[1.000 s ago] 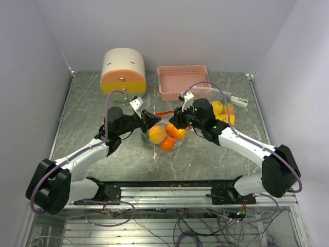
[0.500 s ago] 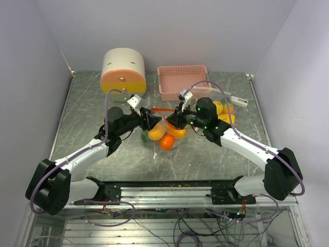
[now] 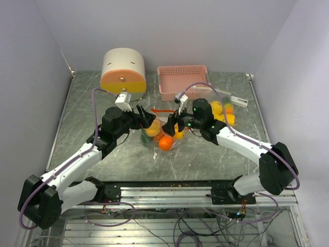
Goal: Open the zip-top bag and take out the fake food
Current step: Open the zipper of the food storage bag at the center of the board.
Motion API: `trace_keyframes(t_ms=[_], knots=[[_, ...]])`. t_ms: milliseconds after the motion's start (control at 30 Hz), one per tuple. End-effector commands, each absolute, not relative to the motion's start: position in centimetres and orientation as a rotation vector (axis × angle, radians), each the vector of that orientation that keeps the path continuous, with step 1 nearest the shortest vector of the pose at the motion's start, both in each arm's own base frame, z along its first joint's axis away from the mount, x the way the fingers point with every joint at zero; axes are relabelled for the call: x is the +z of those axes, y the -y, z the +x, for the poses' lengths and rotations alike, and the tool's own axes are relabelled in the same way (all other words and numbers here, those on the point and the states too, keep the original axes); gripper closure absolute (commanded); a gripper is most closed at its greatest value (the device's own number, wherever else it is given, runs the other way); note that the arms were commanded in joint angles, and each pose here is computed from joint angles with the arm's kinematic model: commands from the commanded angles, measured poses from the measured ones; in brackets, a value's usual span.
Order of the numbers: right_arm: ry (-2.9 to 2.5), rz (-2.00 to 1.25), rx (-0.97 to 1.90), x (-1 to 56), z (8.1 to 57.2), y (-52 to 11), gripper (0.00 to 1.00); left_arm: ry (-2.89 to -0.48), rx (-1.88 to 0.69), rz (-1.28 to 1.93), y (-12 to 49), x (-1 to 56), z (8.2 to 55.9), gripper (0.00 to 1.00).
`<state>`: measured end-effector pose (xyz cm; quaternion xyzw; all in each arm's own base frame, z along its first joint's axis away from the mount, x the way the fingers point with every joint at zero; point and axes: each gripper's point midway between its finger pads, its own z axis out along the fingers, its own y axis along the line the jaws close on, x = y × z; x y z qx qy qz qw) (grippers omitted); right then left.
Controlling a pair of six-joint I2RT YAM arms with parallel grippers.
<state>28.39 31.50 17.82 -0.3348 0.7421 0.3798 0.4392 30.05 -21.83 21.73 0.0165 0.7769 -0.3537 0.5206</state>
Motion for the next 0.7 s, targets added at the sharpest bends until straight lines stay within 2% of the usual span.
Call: trace_keyframes(t_ms=[0, 267, 667], knots=[[-1.8, -0.855, 0.94, 19.1, 28.2, -32.0, 0.2, -1.94, -0.93, -0.114, 22.9, 22.1, 28.5, 0.07], [-1.79, -0.843, 0.924, 19.3, 28.0, -31.9, 0.16, -1.895, -1.098, -0.264, 24.9, 21.5, 24.8, 0.17], [-1.779, -0.864, 0.925, 19.4, 27.5, -32.4, 0.16, -1.83, -1.091, -0.327, 24.0, 23.2, 24.1, 0.2]])
